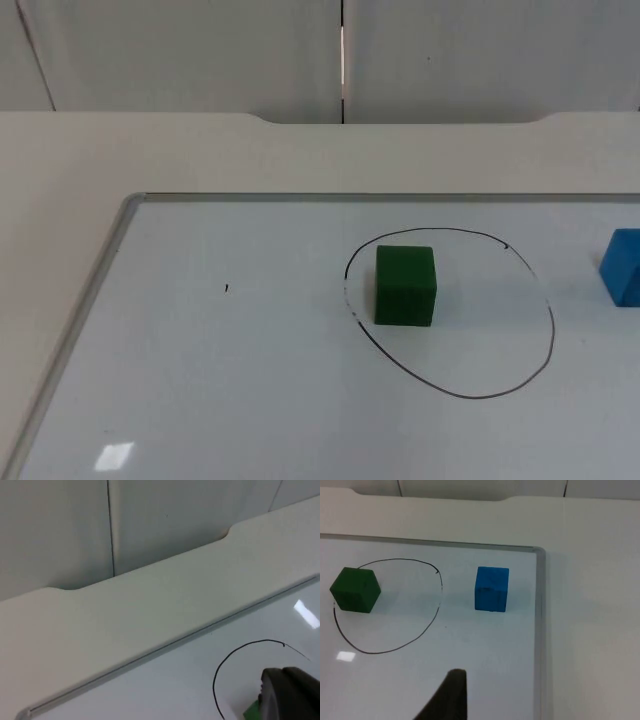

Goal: Push the two cubes into the marked area.

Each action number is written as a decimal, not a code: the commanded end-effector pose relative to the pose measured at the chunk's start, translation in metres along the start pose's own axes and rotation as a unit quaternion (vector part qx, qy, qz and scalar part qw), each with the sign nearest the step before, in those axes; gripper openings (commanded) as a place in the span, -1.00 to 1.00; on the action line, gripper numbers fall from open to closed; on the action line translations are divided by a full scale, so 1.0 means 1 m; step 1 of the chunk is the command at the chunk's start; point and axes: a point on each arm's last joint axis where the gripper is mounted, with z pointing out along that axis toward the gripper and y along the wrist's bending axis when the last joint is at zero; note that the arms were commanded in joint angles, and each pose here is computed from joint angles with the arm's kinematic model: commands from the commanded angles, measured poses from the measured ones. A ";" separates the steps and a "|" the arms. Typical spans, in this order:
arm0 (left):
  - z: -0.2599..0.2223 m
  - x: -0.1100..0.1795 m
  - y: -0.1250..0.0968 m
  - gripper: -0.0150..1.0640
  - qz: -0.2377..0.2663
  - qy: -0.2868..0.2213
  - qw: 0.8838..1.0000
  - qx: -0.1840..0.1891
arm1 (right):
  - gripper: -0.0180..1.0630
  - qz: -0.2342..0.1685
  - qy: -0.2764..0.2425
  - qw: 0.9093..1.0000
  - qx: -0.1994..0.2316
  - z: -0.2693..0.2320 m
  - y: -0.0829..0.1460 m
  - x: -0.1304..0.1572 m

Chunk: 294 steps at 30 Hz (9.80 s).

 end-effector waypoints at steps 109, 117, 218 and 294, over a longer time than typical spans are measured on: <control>-0.213 0.199 -0.037 -0.97 -0.014 -0.024 0.994 -0.109 | 0.46 0.031 -0.004 0.999 0.029 0.000 -0.005 0.000; -0.213 0.199 -0.037 -0.97 -0.014 -0.024 0.994 -0.109 | -0.46 0.031 -0.004 0.999 0.029 0.000 -0.005 0.000; -0.213 0.199 -0.037 -0.97 -0.014 -0.024 0.994 -0.109 | -0.96 0.000 0.387 0.922 -0.005 0.415 -0.026 -0.042; -0.213 0.199 -0.037 -0.97 -0.014 -0.024 0.994 -0.109 | -0.96 0.013 0.403 0.910 -0.098 0.415 0.050 -0.035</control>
